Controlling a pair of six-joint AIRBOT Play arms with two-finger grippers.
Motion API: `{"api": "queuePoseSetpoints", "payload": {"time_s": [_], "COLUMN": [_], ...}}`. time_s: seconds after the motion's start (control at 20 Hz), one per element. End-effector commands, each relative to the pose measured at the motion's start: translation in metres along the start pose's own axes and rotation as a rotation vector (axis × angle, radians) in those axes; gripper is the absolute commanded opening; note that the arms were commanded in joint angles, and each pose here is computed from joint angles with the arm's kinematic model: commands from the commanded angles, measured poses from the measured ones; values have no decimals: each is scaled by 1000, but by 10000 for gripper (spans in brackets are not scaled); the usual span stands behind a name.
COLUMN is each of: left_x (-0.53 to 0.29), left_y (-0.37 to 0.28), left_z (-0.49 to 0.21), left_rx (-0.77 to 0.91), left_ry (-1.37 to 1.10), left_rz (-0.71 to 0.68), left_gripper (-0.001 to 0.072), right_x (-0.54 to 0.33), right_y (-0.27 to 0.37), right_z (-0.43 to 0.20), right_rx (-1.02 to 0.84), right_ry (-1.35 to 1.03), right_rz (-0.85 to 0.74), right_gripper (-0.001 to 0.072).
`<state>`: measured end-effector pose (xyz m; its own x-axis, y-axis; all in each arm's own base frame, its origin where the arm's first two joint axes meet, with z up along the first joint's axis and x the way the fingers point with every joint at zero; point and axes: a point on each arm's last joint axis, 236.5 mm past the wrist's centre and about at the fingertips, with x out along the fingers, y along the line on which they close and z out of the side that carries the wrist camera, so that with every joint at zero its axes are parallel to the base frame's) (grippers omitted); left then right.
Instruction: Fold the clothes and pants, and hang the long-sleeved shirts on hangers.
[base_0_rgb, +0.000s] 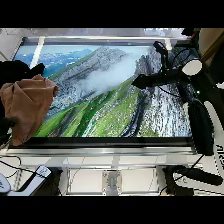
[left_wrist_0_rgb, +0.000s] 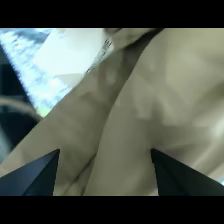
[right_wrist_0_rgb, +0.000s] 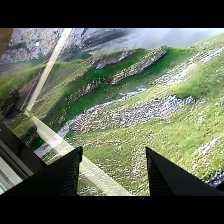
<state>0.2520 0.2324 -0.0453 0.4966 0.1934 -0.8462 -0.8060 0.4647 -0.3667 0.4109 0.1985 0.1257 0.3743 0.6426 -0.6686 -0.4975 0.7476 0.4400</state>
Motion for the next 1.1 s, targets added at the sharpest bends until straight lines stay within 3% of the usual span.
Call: {"api": "queuePoseSetpoints", "payload": {"time_s": [0.0, 0.1, 0.2, 0.3, 0.45, 0.55, 0.65, 0.9, 1.05], "left_x": [27, 34, 34, 14, -56, -118, -170, -236, -231], "left_y": [-24, -52, -75, -113, -196, -263, -316, -387, -389], "left_z": [6, 8, 9, 5, -10, -32, -71, -270, -411], "left_rx": [-16, -37, -44, 54, 247, 350, 437, 690, 799], "left_ry": [-14, -16, -17, 8, 56, 22, -6, 247, 378], "left_rz": [-143, -278, -364, -477, -714, -895, -1033, -1249, -1216], "left_gripper": [678, 613, 31, 10, 10, 9, 9, 9, 9], "right_x": [0, 0, -1, -10, -47, -85, -132, -264, -320], "right_y": [2, 2, 5, 14, 27, 24, 12, -3, -12], "right_z": [0, 0, -1, -8, -18, -16, -6, 33, 37], "right_rx": [2, 3, 27, 13, -95, -170, -242, -326, -308], "right_ry": [0, 0, 7, 63, 176, 203, 186, -30, -116], "right_rz": [5, 6, 15, 34, -2, -112, -283, -715, -850], "right_gripper": [441, 440, 440, 437, 271, 210, 210, 224, 225]}}
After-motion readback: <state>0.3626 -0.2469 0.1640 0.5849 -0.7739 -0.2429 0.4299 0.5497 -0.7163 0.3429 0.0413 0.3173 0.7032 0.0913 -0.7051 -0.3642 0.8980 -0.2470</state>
